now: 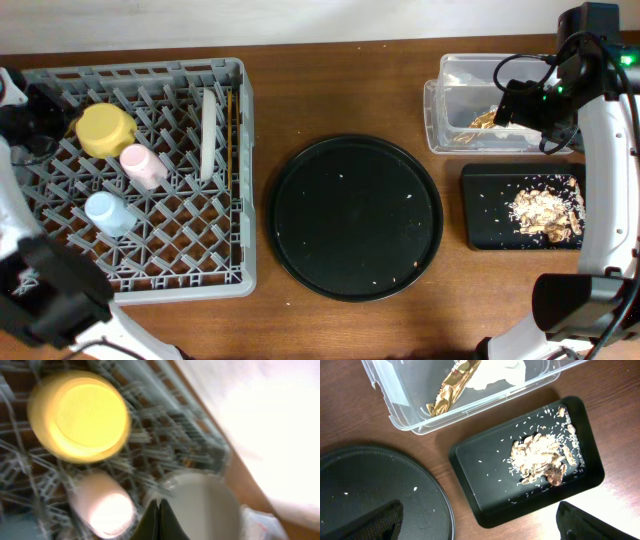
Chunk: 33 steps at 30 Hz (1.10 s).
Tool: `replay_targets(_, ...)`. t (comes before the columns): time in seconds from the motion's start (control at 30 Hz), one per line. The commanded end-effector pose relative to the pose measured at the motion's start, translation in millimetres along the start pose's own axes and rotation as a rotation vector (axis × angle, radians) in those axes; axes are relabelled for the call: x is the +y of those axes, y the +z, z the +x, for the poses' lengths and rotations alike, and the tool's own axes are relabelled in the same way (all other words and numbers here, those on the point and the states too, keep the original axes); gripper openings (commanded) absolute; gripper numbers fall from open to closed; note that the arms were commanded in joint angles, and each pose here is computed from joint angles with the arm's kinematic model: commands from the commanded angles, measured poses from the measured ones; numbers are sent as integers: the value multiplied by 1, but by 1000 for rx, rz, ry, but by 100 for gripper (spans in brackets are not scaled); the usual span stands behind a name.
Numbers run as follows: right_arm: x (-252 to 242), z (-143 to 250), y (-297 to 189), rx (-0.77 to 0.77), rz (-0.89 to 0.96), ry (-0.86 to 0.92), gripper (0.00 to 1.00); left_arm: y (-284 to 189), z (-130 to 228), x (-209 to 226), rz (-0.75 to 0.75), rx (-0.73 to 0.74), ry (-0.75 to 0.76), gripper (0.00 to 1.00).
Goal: Sort waste into correct bins and load items into the dishwasher rack
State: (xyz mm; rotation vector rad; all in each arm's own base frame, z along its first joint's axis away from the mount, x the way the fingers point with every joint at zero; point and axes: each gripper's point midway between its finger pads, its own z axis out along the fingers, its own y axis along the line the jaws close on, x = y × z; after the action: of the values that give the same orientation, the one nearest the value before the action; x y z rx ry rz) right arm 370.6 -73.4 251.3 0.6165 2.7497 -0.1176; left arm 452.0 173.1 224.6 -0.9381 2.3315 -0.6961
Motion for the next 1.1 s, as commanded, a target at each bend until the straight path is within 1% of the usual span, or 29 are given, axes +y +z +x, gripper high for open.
replay_targets(0.0, -1, -3, -7, -21, -7, -2, 99, -34, 41, -31, 91, 109, -76, 8)
replay_targets(0.07, -1, -3, -7, -21, -7, -2, 99, -39, 64, -27, 63, 188, -101, 11)
replay_targets(0.1, -1, -3, -7, -21, -7, -2, 99, -41, 72, -25, 57, 217, -74, 11)
replay_targets(0.17, -1, -3, -7, -21, -7, -2, 99, -43, 85, -21, 46, 265, -28, 8)
replay_targets(0.2, -1, -3, -7, -21, -7, -2, 99, -45, 91, -21, 48, 289, -30, 6)
replay_targets(0.27, -1, -3, -7, -21, -7, -2, 99, -49, 104, -25, 74, 337, -6, 6)
replay_targets(0.37, -1, -3, -7, -21, -7, -2, 99, -60, 126, -34, 154, 418, 79, 4)
replay_targets(0.4, -1, -3, -7, -21, -7, -2, 99, -61, 127, -35, 164, 421, 96, 1)
replay_targets(0.5, -1, -3, -7, -21, -7, -2, 99, -67, 129, -32, 124, 403, 140, 0)
replay_targets(0.63, -1, -3, -7, -21, -7, -2, 99, -88, 141, -21, 1, 364, 199, 1)
replay_targets(0.73, -1, -3, -7, -21, -7, -2, 99, -107, 164, -15, -59, 344, 225, 1)
replay_targets(0.9, -1, -3, -7, -21, -7, -2, 99, -124, 202, -13, -56, 329, 234, 1)
replay_targets(0.97, -1, -3, -7, -21, -7, -2, 99, -128, 225, -8, -54, 342, 225, 1)
replay_targets(1.0, -1, -3, -7, -21, -7, -2, 99, -130, 243, -7, -31, 348, 216, 2)
replay_targets(1.07, -1, -3, -7, -21, -7, -2, 99, -132, 263, -6, -3, 349, 211, 2)
